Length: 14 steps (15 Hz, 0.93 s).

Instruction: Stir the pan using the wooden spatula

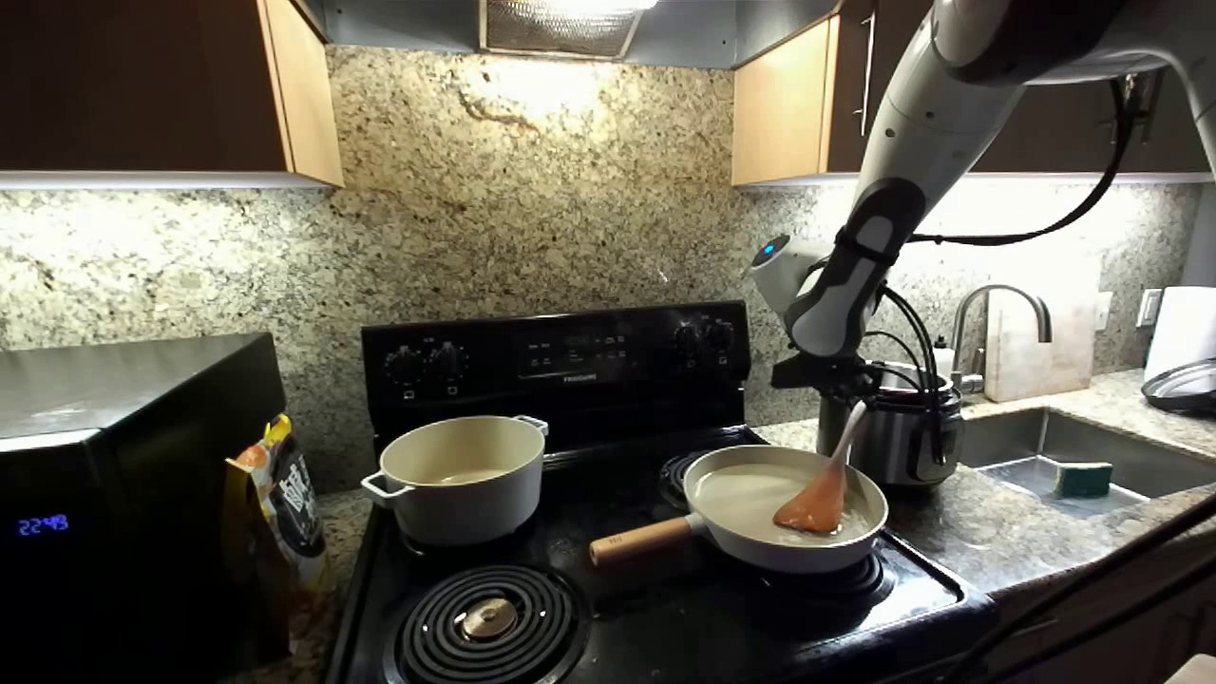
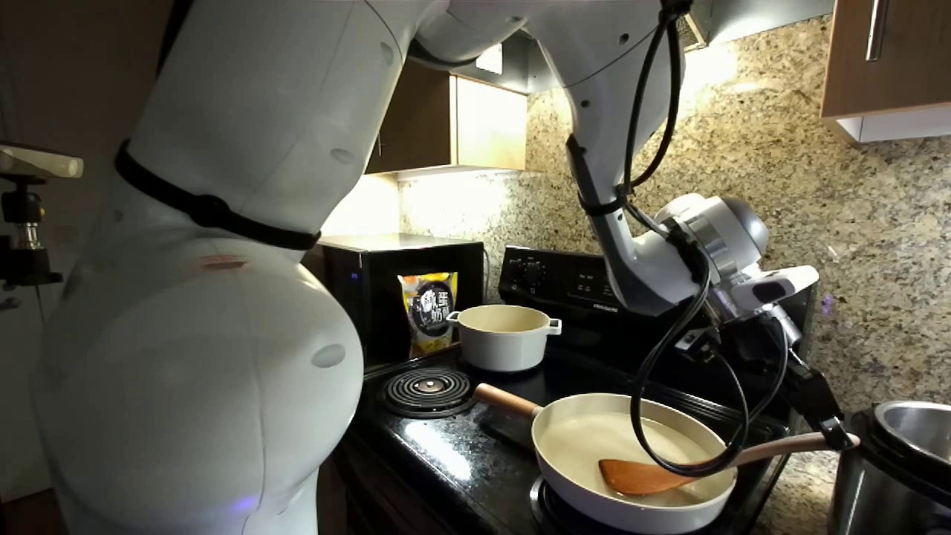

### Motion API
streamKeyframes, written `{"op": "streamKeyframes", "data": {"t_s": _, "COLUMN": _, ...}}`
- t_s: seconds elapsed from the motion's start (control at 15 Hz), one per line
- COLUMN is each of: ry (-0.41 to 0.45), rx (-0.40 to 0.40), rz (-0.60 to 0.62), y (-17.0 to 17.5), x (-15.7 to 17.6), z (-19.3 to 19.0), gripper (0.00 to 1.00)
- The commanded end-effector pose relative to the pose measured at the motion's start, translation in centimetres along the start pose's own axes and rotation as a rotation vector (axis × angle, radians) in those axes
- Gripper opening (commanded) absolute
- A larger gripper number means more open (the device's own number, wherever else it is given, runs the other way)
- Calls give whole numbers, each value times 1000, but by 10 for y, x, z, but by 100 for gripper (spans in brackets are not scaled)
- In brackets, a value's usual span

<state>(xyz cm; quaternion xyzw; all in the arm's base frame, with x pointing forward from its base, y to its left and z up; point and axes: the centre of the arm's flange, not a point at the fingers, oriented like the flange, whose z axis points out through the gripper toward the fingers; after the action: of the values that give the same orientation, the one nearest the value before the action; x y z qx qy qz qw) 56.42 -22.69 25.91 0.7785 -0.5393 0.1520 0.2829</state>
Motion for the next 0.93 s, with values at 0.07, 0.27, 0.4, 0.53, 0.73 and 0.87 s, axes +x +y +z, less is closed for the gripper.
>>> {"op": "streamKeyframes", "data": {"t_s": 0.07, "ry": -10, "rx": 19, "rz": 38, "y": 15, "x": 26, "z": -12, "gripper": 7}}
{"op": "streamKeyframes", "data": {"t_s": 0.27, "ry": 22, "rx": 21, "rz": 56, "y": 14, "x": 40, "z": -22, "gripper": 7}}
{"op": "streamKeyframes", "data": {"t_s": 0.4, "ry": 37, "rx": 30, "rz": 59, "y": 11, "x": 43, "z": -31, "gripper": 7}}
{"op": "streamKeyframes", "data": {"t_s": 0.53, "ry": 48, "rx": 36, "rz": 54, "y": 7, "x": 42, "z": -38, "gripper": 7}}
{"op": "streamKeyframes", "data": {"t_s": 0.73, "ry": 60, "rx": 21, "rz": 44, "y": 0, "x": 33, "z": -45, "gripper": 7}}
{"op": "streamKeyframes", "data": {"t_s": 0.87, "ry": 59, "rx": 9, "rz": 29, "y": -9, "x": 26, "z": -48, "gripper": 7}}
